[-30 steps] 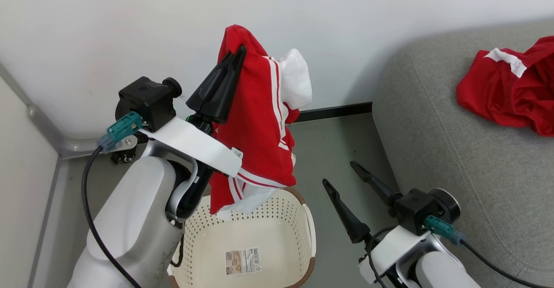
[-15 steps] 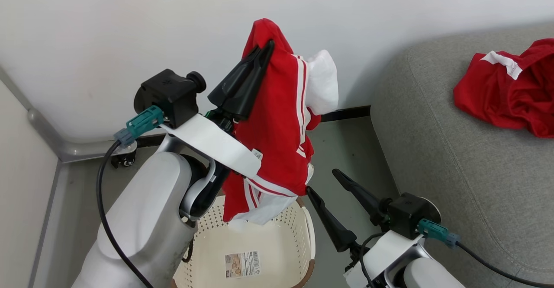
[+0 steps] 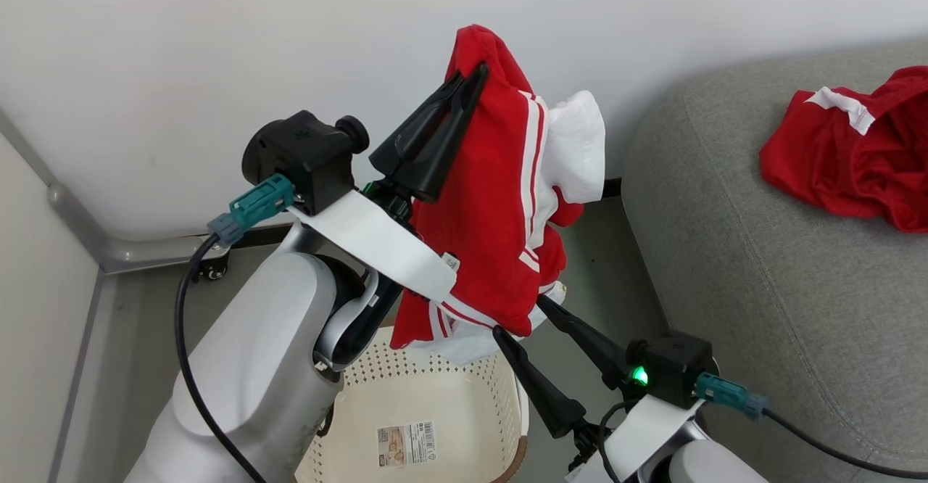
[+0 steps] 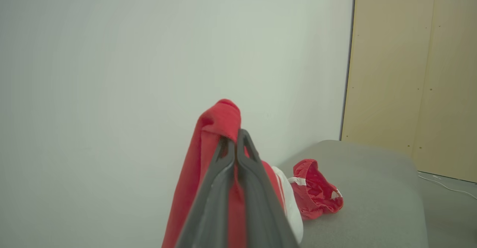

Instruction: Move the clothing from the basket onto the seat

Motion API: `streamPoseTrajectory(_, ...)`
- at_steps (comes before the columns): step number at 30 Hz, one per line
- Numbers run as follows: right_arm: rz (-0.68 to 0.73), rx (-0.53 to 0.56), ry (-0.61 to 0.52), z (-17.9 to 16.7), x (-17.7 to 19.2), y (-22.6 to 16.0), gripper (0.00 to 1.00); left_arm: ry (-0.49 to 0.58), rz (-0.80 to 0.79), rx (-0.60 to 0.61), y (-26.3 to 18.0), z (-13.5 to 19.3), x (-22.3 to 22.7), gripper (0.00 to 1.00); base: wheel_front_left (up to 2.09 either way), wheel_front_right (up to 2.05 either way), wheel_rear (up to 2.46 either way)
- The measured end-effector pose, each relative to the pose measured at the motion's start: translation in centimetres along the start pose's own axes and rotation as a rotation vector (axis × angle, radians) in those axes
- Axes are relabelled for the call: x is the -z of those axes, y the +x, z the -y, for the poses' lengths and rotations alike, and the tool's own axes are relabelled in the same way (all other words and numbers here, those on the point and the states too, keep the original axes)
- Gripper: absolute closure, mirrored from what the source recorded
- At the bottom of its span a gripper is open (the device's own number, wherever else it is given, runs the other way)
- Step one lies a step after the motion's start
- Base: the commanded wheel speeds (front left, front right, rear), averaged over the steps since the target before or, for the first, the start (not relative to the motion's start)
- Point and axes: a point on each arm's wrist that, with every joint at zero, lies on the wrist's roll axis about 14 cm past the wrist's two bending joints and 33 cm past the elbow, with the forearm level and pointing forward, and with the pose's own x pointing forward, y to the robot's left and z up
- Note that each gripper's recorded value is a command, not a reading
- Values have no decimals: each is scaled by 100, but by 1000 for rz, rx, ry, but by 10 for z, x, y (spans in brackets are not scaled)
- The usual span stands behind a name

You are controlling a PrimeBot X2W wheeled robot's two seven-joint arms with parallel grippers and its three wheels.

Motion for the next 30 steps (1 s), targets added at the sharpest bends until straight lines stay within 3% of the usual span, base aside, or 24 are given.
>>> streamPoseTrajectory(8, 16, -16, -20, 2, -8, 2, 1, -6, -3, 20, 2, 9, 0, 100, 0, 0, 0)
streamPoseTrajectory(9, 14, -18, -16, 1, -7, 2, 74, -7, -9, 21, 2, 9, 1, 100, 0, 0, 0)
streamPoseTrajectory(10, 15, -22, -15, 1, -8, 2, 100, -7, -11, 20, 2, 9, 2, 100, 0, 0, 0)
streamPoseTrajectory(26, 31, -73, -19, -7, -16, 4, 100, -40, -97, 8, 2, 7, 25, 100, 0, 0, 0)
streamPoseTrajectory(27, 40, -73, -15, -7, -19, 6, 100, -41, -99, 6, 2, 7, 27, 93, 0, 0, 0)
streamPoseTrajectory(28, 46, -71, -7, -6, -21, 6, 100, -42, -101, 5, 2, 7, 27, 63, 0, 0, 0)
streamPoseTrajectory(29, 47, -69, -3, -6, -21, 6, 100, -43, -105, 5, 3, 7, 28, 27, 0, 0, 0)
streamPoseTrajectory(30, 46, -68, -4, -6, -21, 6, 100, -44, -109, 5, 3, 7, 30, 0, 0, 0, 0)
